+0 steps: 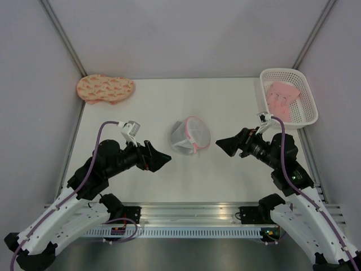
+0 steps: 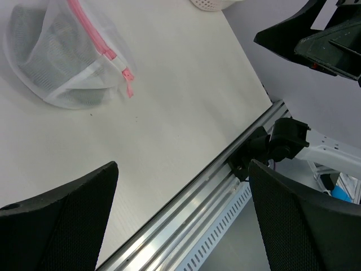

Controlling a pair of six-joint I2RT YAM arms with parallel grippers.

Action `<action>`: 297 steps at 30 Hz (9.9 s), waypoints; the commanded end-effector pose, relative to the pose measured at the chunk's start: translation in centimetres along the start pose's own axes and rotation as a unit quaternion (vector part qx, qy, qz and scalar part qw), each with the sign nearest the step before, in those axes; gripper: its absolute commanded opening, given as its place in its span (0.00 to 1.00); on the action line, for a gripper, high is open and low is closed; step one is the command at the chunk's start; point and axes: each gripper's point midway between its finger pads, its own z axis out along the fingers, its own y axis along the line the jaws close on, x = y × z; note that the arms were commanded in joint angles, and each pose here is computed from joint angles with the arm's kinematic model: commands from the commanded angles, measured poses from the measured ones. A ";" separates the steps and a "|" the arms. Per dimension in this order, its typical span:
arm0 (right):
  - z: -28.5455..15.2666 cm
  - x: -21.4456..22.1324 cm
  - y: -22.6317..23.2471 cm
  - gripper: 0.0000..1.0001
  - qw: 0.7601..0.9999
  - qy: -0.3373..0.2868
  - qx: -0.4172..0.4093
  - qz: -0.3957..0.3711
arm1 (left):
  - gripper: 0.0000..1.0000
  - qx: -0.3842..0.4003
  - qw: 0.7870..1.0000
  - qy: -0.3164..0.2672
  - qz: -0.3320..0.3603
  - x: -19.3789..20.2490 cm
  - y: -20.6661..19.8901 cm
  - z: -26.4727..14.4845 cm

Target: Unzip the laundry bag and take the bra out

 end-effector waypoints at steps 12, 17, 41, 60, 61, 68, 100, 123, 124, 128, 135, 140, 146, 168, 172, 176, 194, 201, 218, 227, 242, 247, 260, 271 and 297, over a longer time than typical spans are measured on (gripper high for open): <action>-0.1 1.1 -2.6 0.98 0.999 0.003 0.044 -0.032 | 1.00 -0.024 1.000 0.017 -0.010 2.1 2.0 1.3; -0.1 2.3 -4.7 0.98 0.996 0.022 0.085 -0.034 | 1.00 -0.070 0.996 0.053 -0.001 2.8 4.0 4.2; -1.4 5.0 -8.4 0.98 0.982 0.080 0.159 -0.062 | 1.00 -0.189 0.981 0.014 -0.052 -2.2 8.0 19.6; -1.1 5.3 -8.6 0.98 0.981 0.088 0.160 -0.059 | 0.25 -0.229 0.959 0.115 -0.123 3.6 10.2 22.4; -1.0 5.4 -8.4 0.97 0.982 0.089 0.153 -0.058 | 0.14 -0.229 0.959 0.112 -0.125 3.6 10.2 22.3; 1.1 5.6 -7.2 0.85 0.985 0.105 0.116 -0.068 | 0.02 -0.228 0.956 0.102 -0.153 3.9 10.0 21.3; 8.4 12.2 -2.6 0.58 0.980 0.193 -0.050 0.009 | 0.02 -0.045 0.931 0.020 -0.362 3.9 6.2 17.9; 10.9 12.5 -3.6 0.57 0.979 0.197 -0.046 -0.001 | 0.02 -0.045 0.933 0.044 -0.354 4.4 5.8 17.4; 10.9 12.5 -3.6 0.57 0.979 0.197 -0.046 -0.002 | 0.02 -0.046 0.935 0.045 -0.348 4.4 5.8 17.5; 10.9 11.9 -3.1 0.57 0.980 0.192 -0.052 -0.009 | 0.02 -0.055 0.938 0.060 -0.337 4.9 6.0 17.6; 11.4 11.5 -2.6 0.53 0.979 0.192 -0.060 -0.010 | 0.02 -0.064 0.940 0.074 -0.326 5.4 6.2 17.7; 11.5 11.3 -2.3 0.38 0.979 0.194 -0.065 -0.013 | 0.02 -0.067 0.941 0.081 -0.322 5.7 6.4 17.8; 11.4 11.8 -2.4 0.04 0.977 0.203 -0.066 -0.017 | 0.02 -0.069 0.941 0.089 -0.319 6.1 6.5 18.1; 10.6 12.0 -5.0 0.42 0.972 0.222 0.004 -0.069 | 0.02 -0.066 0.947 0.107 -0.297 7.0 6.6 17.6; 10.4 11.4 -4.7 0.42 0.974 0.212 0.004 -0.075 | 0.02 -0.067 0.946 0.110 -0.298 7.2 6.7 17.7; 10.6 11.7 -4.8 0.41 0.973 0.217 0.002 -0.071 | 0.02 -0.062 0.945 0.111 -0.301 7.2 6.5 17.7; 8.9 15.0 -4.1 0.43 0.967 0.249 -0.028 -0.038 | 0.02 -0.067 0.944 0.109 -0.305 7.3 6.7 17.6; 8.2 16.1 -4.3 0.43 0.966 0.256 -0.020 -0.037 | 0.02 -0.064 0.943 0.108 -0.308 7.2 6.6 17.6; 11.6 13.3 -2.9 0.43 0.971 0.230 -0.024 -0.057 | 0.02 -0.059 0.943 0.108 -0.308 7.2 6.4 17.2; 11.5 13.4 -2.7 0.27 0.970 0.233 -0.029 -0.057 | 0.02 -0.061 0.943 0.107 -0.308 7.2 6.5 17.3; 9.6 14.5 -5.5 0.01 0.964 0.253 0.035 -0.077 | 0.02 -0.069 0.944 0.108 -0.303 7.9 7.7 16.1; 8.3 15.2 -8.0 0.00 0.954 0.271 0.093 -0.090 | 0.02 -0.078 0.946 0.099 -0.299 7.1 9.4 14.9; 7.3 17.1 -11.8 0.01 0.927 0.318 0.176 -0.096 | 0.02 -0.055 0.956 0.115 -0.262 5.9 11.0 12.8; 6.7 12.3 -15.1 0.01 0.906 0.238 0.330 -0.122 | 0.02 -0.030 0.971 0.169 -0.168 5.3 10.5 13.0; 7.6 14.8 -6.4 0.01 0.944 0.272 0.159 -0.095 | 1.00 -0.090 0.960 0.101 -0.243 6.4 6.3 9.6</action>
